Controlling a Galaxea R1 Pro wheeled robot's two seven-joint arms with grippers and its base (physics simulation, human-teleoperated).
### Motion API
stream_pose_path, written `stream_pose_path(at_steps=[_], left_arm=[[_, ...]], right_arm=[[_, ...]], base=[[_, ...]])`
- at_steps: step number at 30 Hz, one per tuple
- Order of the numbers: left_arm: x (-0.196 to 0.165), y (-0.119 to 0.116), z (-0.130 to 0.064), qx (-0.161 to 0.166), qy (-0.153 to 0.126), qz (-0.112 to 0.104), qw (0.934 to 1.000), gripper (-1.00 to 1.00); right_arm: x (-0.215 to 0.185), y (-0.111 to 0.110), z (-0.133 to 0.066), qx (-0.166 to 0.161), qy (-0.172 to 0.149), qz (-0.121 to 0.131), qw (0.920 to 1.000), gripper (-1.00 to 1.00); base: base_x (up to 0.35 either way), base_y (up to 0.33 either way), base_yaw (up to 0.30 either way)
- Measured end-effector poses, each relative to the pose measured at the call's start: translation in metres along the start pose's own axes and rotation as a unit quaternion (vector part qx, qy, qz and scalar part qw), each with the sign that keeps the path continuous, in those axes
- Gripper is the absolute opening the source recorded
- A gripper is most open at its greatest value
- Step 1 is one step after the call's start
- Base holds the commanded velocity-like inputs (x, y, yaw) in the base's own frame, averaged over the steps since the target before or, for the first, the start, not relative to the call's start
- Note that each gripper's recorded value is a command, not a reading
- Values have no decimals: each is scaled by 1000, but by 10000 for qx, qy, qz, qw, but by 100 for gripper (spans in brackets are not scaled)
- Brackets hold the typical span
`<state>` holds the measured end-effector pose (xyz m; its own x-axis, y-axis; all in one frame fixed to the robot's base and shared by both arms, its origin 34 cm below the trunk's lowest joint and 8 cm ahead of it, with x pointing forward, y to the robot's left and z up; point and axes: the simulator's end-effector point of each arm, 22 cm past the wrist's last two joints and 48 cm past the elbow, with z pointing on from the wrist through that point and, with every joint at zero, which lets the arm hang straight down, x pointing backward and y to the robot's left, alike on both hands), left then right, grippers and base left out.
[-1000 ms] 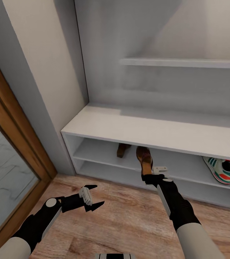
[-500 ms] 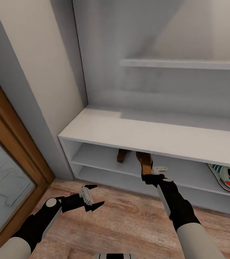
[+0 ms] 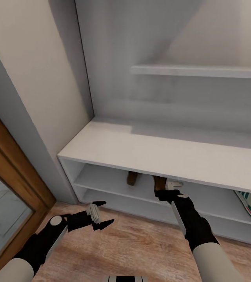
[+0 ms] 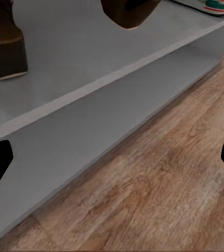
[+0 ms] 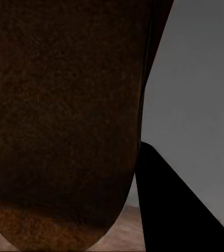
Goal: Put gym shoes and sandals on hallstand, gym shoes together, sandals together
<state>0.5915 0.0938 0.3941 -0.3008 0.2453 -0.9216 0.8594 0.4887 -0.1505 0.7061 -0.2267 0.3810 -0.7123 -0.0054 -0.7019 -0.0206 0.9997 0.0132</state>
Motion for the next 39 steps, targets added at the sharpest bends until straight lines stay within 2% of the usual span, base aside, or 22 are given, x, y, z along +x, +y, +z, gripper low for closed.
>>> stream_pose_path(at_steps=[20,39], left_arm=[[0,0,0,0,0,0,10000,100],[0,0,0,0,0,-1,10000,100]], right_arm=[[0,0,0,0,2,0,10000,-100],[0,0,0,2,3,3,10000,-100]], base=[[79,-2,0],[4,0,0]])
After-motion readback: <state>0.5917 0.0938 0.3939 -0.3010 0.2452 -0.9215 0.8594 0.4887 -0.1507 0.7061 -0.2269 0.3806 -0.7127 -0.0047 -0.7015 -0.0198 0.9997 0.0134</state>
